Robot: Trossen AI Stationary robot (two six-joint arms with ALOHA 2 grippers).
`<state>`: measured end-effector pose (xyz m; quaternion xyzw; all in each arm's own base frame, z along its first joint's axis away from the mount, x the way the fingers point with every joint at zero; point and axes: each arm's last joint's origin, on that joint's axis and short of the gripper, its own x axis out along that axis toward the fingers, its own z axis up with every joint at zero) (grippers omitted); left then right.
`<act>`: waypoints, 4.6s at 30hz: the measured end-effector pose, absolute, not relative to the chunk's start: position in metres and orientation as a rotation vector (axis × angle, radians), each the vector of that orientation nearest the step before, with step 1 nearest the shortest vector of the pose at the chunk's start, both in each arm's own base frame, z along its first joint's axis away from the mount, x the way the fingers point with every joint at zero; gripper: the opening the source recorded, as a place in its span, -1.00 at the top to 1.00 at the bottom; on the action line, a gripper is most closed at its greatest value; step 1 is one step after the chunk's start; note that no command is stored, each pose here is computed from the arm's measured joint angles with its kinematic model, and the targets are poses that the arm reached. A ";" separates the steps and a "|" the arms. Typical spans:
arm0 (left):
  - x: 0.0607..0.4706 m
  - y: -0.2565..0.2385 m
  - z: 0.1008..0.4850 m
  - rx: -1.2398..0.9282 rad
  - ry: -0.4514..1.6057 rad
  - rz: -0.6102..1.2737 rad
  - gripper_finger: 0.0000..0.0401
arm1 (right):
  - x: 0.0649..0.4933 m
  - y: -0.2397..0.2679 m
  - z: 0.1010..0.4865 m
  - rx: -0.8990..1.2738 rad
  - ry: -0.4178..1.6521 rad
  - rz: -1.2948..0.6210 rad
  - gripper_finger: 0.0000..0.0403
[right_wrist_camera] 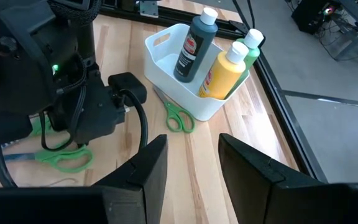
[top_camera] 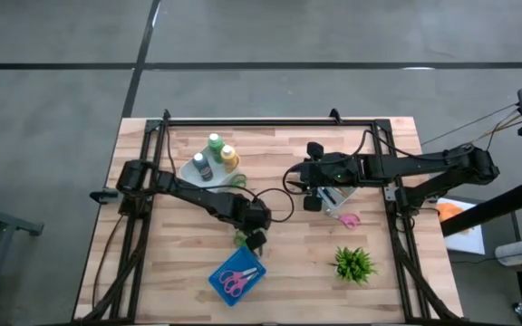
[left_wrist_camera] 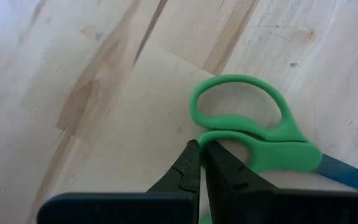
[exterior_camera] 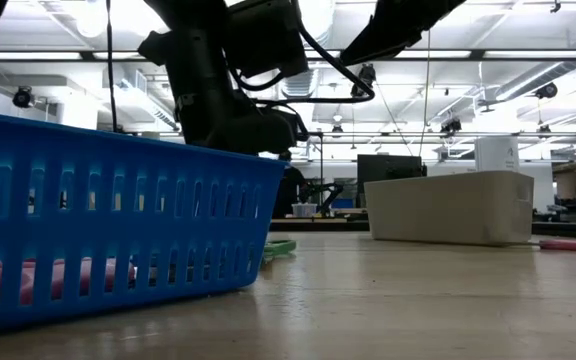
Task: Pick & Place Paint Supplies
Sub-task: Put the green scissors into the blue bin
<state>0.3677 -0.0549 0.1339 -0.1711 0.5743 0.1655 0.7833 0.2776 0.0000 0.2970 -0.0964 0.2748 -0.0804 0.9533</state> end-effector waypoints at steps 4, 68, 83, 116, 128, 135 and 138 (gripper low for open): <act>0.367 -0.054 0.143 -0.365 1.217 0.363 0.97 | 0.278 0.000 0.297 -0.196 0.559 -0.163 0.29; 0.368 -0.053 0.133 -0.348 1.230 0.386 0.82 | 0.278 0.000 0.297 -0.196 0.559 -0.164 0.29; 0.370 -0.051 0.131 -0.284 1.218 0.366 0.54 | 0.278 0.000 0.297 -0.196 0.558 -0.163 0.29; 0.358 -0.047 0.119 -0.384 1.187 0.361 0.98 | 0.278 0.000 0.297 -0.196 0.558 -0.163 0.29; 0.356 -0.047 0.126 -0.373 1.169 0.342 0.99 | 0.278 0.000 0.297 -0.196 0.558 -0.163 0.29; 0.360 -0.047 0.135 -0.350 1.157 0.334 0.99 | 0.278 0.000 0.297 -0.196 0.558 -0.164 0.29; 0.364 -0.048 0.143 -0.334 1.133 0.333 0.99 | 0.278 0.000 0.297 -0.196 0.558 -0.163 0.29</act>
